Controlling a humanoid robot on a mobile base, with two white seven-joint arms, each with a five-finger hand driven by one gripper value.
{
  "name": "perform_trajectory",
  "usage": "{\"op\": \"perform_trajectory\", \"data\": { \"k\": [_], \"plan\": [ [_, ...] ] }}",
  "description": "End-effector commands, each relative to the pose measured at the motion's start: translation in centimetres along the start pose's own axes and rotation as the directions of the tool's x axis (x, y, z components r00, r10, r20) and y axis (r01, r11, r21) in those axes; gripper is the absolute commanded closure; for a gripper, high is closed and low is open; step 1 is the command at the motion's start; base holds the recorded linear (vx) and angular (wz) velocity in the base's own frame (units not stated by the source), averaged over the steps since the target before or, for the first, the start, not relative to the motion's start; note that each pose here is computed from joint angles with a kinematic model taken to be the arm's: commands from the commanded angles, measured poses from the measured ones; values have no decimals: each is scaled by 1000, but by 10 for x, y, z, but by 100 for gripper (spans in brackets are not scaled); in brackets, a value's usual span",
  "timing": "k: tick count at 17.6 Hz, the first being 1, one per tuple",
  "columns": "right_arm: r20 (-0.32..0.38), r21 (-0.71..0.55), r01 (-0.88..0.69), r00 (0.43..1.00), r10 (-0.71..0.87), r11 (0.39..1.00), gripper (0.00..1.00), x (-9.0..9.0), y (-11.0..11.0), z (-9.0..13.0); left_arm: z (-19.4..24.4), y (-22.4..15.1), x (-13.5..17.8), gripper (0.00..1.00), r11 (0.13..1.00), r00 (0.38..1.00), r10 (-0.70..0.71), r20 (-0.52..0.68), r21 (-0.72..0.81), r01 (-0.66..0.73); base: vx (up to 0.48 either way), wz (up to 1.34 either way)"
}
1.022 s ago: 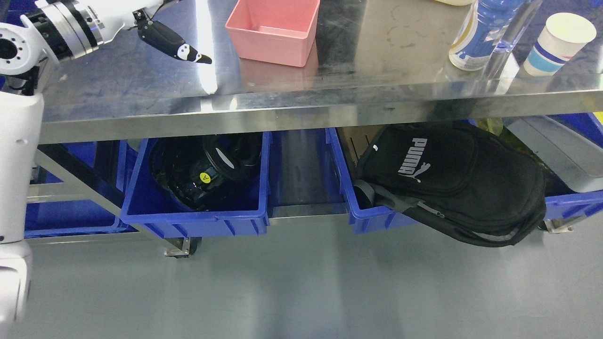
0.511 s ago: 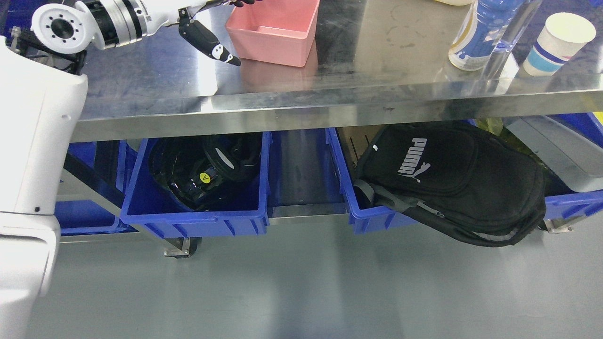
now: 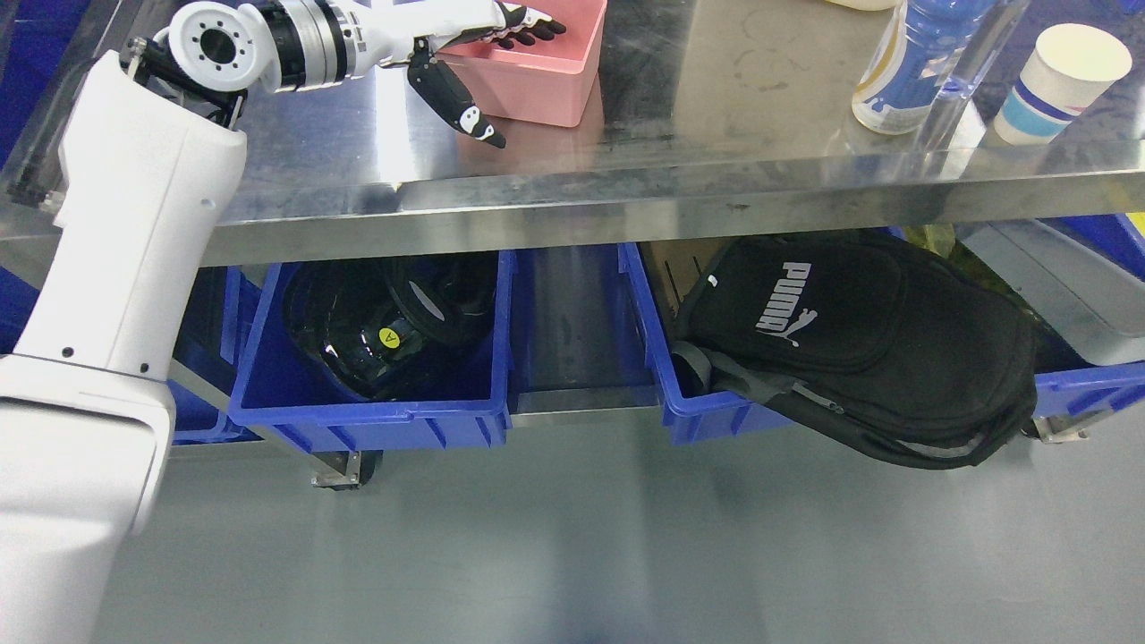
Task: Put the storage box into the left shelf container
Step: 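Grasp the pink box's near edge with the left hand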
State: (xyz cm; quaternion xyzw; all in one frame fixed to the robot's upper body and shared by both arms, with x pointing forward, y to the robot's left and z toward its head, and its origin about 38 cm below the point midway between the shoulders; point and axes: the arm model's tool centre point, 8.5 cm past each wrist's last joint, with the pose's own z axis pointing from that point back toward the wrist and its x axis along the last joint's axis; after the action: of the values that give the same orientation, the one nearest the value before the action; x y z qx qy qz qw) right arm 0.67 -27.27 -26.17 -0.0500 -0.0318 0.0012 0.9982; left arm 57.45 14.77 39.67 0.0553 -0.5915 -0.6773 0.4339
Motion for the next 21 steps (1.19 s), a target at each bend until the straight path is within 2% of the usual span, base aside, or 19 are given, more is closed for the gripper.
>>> {"op": "perform_trajectory", "data": {
  "k": [1, 6, 7, 8, 9, 11, 13, 21],
  "plan": [
    [24, -17, 4, 1000, -3, 1000, 0, 10, -11, -1, -36, -29, 0, 21, 989, 998, 66, -12, -130, -67, 0, 0],
    [24, -17, 4, 1000, -3, 1000, 0, 10, -11, -1, -31, -28, -6, 53, 981, 990, 142, 16, -136, -138, 0, 44],
    [24, -19, 4, 1000, -3, 1000, 0, 10, -11, -1, -30, -27, -5, 62, 979, 987, 159, 37, -135, -153, -1, 59],
    [24, -19, 4, 1000, -3, 1000, 0, 10, -11, -1, -30, -24, -2, 76, 981, 984, 158, 77, -125, -148, 7, 27],
    [24, -19, 4, 1000, -3, 1000, 0, 10, -11, -1, -30, -23, -1, 84, 984, 983, 152, 100, -113, -141, 7, 27],
    [24, -19, 4, 1000, -3, 1000, 0, 10, -11, -1, -23, -17, -5, 93, 988, 982, 143, 123, -76, -134, 4, 48],
    [24, -19, 4, 1000, -3, 1000, 0, 10, -11, -1, -16, -10, -7, 99, 988, 977, 153, 151, -35, -149, 2, 55],
    [24, -17, 4, 1000, -3, 1000, 0, 10, -11, -1, 14, 29, -1, 100, 978, 958, 145, 246, 109, -176, 0, 7]
  ]
}}
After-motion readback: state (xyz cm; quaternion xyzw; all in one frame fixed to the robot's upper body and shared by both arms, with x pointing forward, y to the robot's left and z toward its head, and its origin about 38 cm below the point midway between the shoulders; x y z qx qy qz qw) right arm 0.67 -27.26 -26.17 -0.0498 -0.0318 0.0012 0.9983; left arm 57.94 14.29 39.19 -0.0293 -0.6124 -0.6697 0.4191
